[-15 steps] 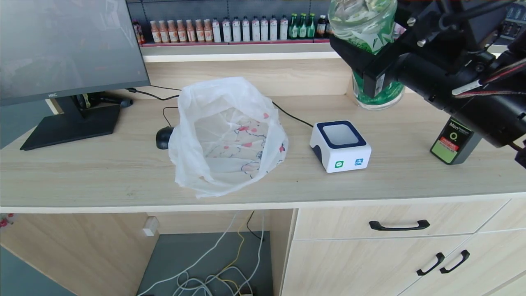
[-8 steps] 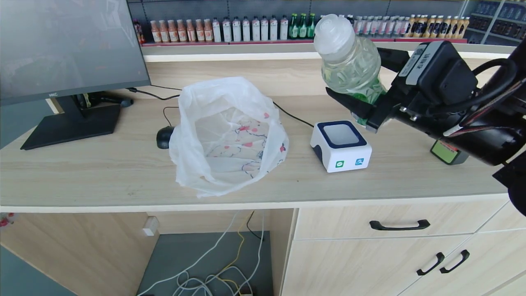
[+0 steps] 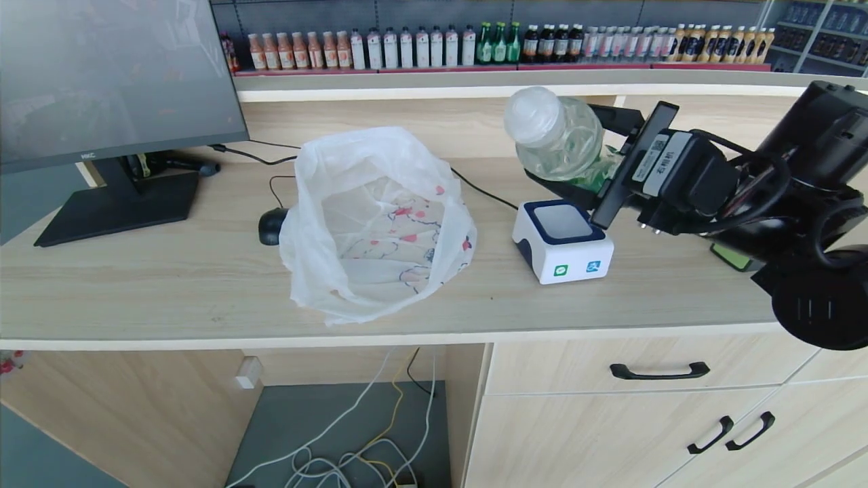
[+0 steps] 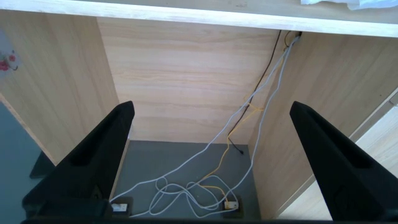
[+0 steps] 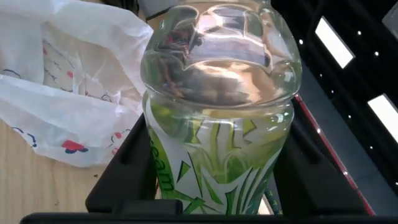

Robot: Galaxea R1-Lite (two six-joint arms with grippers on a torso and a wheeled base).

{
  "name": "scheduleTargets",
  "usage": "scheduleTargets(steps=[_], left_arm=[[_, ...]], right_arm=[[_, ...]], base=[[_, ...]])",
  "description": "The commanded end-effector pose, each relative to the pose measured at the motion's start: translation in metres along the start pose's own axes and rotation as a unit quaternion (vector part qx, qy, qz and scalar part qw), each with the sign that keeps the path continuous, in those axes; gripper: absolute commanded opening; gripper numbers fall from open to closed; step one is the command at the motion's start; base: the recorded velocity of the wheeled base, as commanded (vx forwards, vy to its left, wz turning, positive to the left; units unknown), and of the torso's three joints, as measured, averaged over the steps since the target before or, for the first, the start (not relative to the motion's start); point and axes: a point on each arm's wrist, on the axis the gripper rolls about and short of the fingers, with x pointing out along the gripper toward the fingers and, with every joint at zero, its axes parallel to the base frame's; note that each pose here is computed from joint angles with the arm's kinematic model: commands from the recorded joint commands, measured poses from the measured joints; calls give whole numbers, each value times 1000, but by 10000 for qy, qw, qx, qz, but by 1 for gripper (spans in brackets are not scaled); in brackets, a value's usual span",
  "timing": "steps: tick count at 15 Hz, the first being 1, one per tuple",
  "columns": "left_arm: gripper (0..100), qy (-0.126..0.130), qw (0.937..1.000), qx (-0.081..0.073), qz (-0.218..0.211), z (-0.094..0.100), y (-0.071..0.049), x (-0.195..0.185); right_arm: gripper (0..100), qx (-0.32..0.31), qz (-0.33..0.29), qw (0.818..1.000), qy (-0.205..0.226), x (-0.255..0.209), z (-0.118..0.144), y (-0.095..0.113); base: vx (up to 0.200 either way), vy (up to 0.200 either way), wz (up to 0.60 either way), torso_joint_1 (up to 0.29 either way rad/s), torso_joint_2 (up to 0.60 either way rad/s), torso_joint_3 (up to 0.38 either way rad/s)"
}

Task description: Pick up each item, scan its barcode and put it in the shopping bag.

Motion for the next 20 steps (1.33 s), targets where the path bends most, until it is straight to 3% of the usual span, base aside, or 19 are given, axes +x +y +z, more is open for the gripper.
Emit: scheduleTargets(steps=[1,8,20], left_arm=[[100,-4,10000,-1,0,0,0,0],[100,-4,10000,-1,0,0,0,0],[100,-4,10000,-1,0,0,0,0]], right_arm=[[0,-33,181,9998,-35,2,-11,9],[0,-330,611,9961,-541,1,-20,21],[0,-291,739,9958,-460,-6,-30,25]], base=[[0,0,0,0,0,0],[0,0,0,0,0,0],[0,0,0,0,0,0]])
